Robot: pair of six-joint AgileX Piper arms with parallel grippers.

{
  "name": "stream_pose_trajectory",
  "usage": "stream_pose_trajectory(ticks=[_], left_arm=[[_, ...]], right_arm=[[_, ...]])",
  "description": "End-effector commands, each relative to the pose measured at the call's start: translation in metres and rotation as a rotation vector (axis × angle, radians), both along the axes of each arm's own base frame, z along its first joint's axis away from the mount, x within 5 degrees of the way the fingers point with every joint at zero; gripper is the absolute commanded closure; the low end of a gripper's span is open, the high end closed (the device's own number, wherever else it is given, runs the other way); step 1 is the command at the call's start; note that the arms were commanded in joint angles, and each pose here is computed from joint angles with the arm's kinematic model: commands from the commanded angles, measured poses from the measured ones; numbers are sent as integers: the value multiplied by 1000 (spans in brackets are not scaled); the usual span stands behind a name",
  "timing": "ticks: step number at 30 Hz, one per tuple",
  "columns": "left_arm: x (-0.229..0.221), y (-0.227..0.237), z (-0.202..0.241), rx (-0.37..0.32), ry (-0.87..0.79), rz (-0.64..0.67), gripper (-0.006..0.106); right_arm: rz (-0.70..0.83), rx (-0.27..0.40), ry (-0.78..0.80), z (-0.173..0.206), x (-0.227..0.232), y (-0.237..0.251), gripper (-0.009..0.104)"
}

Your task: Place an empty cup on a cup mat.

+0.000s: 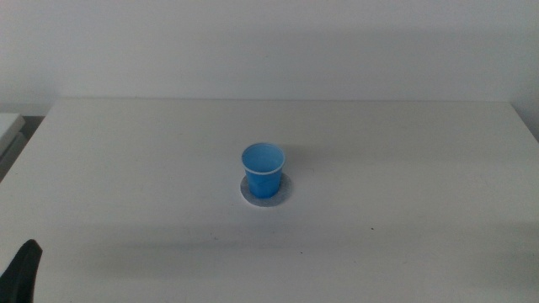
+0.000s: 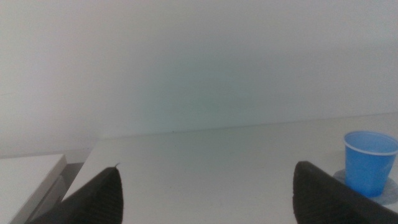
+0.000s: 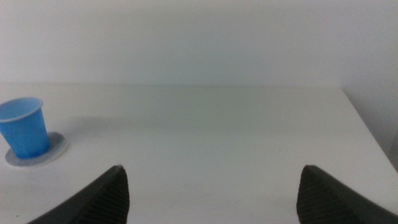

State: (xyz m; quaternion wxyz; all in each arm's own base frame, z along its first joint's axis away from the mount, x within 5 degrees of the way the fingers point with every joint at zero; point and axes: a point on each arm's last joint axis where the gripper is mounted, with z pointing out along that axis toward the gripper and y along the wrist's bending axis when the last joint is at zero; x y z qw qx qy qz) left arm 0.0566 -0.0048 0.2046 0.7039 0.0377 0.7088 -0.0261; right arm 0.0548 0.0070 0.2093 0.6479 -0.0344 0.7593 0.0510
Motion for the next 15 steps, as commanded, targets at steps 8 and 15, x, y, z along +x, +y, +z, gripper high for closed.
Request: stream_pose_trajectory(ticks=[8, 15], left_arm=[[0, 0, 1, -6, -9, -2, 7], [0, 0, 1, -6, -9, -2, 7]], right_arm=[[-8, -24, 38, -20, -1, -1, 2], [-7, -20, 62, -24, -1, -1, 2]])
